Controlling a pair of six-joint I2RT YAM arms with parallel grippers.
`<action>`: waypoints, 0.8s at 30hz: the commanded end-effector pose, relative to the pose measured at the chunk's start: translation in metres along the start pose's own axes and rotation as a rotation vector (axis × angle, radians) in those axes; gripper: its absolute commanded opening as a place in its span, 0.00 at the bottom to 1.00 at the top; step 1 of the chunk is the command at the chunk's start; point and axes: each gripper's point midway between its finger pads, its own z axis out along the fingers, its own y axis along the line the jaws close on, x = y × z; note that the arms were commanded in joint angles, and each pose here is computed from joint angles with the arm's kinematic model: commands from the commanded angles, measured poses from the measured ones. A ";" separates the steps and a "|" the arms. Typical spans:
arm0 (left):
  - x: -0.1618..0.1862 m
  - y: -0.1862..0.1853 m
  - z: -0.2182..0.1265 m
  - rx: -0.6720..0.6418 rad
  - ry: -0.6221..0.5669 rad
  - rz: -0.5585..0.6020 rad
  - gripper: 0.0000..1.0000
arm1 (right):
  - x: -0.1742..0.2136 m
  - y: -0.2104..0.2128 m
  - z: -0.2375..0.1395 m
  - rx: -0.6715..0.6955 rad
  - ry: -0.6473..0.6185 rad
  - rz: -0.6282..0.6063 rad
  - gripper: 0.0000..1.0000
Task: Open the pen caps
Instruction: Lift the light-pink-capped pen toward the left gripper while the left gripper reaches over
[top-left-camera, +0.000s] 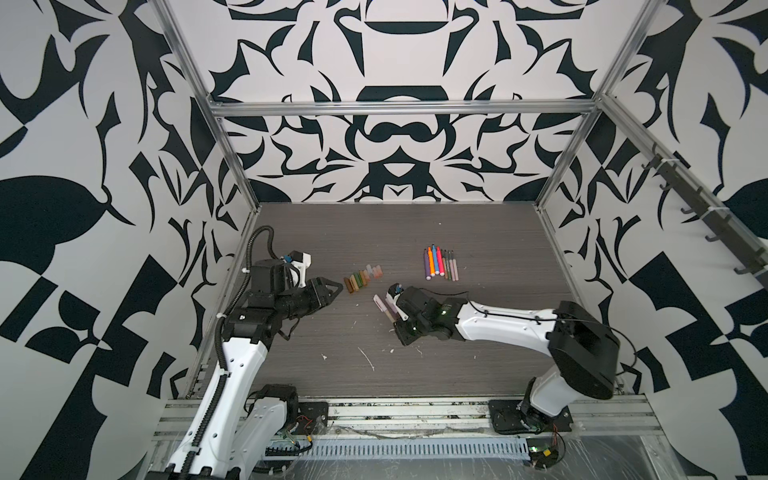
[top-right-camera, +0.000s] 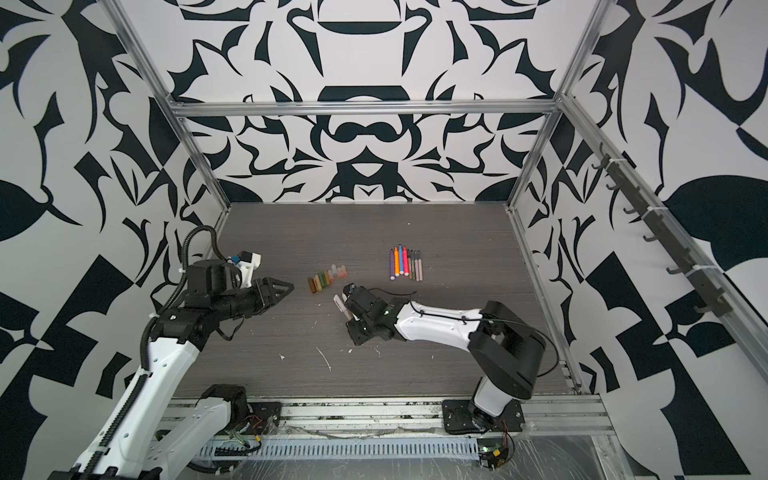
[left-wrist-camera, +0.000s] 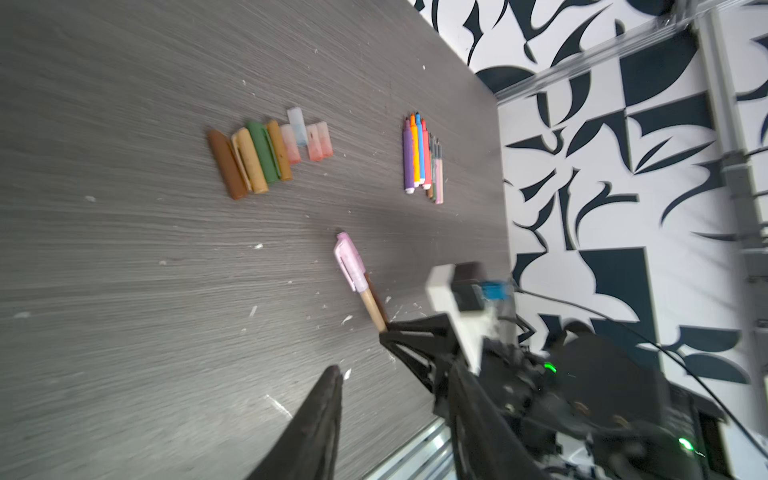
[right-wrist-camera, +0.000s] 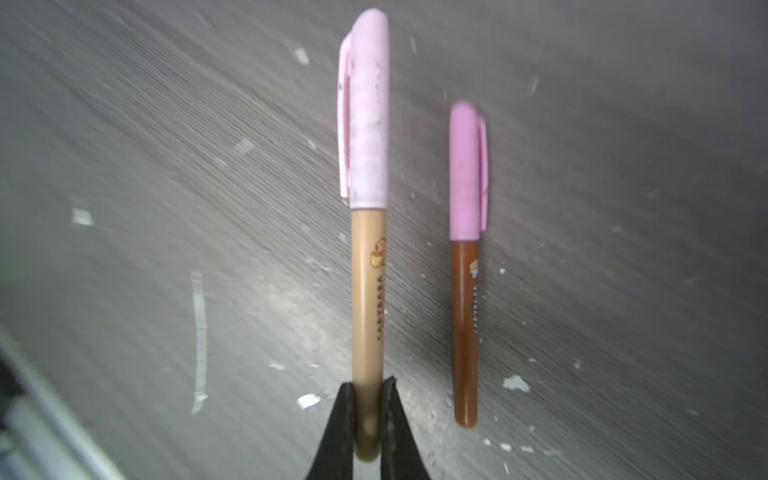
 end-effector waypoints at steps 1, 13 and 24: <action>0.007 -0.010 0.022 0.072 0.008 -0.082 0.46 | -0.010 0.010 -0.027 -0.055 -0.070 0.012 0.07; 0.025 -0.039 0.095 0.132 0.101 -0.111 0.45 | -0.014 0.017 -0.077 -0.131 -0.165 0.063 0.06; 0.023 -0.053 0.102 0.148 0.105 -0.102 0.44 | -0.014 0.015 -0.077 -0.124 -0.167 0.094 0.06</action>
